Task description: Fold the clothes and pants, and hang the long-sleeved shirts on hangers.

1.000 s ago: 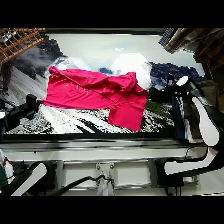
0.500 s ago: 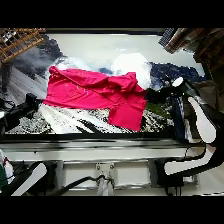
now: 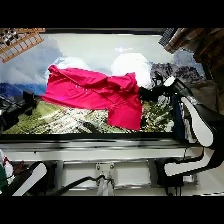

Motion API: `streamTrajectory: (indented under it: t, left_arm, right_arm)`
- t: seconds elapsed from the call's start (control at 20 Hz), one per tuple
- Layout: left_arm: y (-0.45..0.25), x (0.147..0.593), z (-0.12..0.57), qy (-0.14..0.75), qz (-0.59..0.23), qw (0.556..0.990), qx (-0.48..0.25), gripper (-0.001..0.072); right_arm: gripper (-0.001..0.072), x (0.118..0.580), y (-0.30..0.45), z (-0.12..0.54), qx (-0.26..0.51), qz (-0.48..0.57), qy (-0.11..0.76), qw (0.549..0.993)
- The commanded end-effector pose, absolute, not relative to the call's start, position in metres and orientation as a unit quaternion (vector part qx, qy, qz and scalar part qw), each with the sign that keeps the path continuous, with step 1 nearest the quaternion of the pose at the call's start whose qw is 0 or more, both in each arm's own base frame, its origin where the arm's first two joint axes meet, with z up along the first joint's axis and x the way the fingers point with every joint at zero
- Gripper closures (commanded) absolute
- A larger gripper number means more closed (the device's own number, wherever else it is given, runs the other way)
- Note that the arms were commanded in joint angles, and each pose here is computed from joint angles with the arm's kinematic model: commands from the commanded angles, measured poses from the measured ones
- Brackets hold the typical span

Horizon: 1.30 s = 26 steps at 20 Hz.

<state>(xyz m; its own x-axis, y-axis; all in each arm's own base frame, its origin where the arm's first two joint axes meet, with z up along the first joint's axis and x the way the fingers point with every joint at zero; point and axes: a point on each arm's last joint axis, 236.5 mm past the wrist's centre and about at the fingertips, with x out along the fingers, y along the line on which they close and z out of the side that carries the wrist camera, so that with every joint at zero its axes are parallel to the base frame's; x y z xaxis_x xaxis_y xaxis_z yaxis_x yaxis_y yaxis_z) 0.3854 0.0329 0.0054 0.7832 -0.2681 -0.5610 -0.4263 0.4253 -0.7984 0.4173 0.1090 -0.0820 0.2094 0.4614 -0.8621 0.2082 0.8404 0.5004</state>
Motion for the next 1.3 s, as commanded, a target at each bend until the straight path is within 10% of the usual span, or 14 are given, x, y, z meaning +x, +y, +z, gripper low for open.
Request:
streamTrajectory:
  t: [0.0,0.25,0.5,1.25]
  left_arm:
    - [0.032,0.413,0.088,0.237,-0.013,0.809,-0.537,0.0704]
    - [0.029,0.412,0.34,-0.002,-0.147,0.871,-0.47,0.0704]
    - [0.001,0.334,0.526,-0.169,-0.217,0.898,-0.343,0.0705]
    - [-0.039,0.185,0.621,-0.322,-0.186,0.906,-0.2,0.0707]
  right_arm:
    - [0.0683,0.436,0.126,-0.02,0.289,0.13,0.566,0.761]
    - [0.0683,0.465,0.139,0.231,0.298,0.225,0.315,0.873]
    - [0.0683,0.38,0.114,0.462,0.228,0.242,0.05,0.942]
    - [0.0683,0.198,0.067,0.561,0.124,0.158,-0.094,0.975]
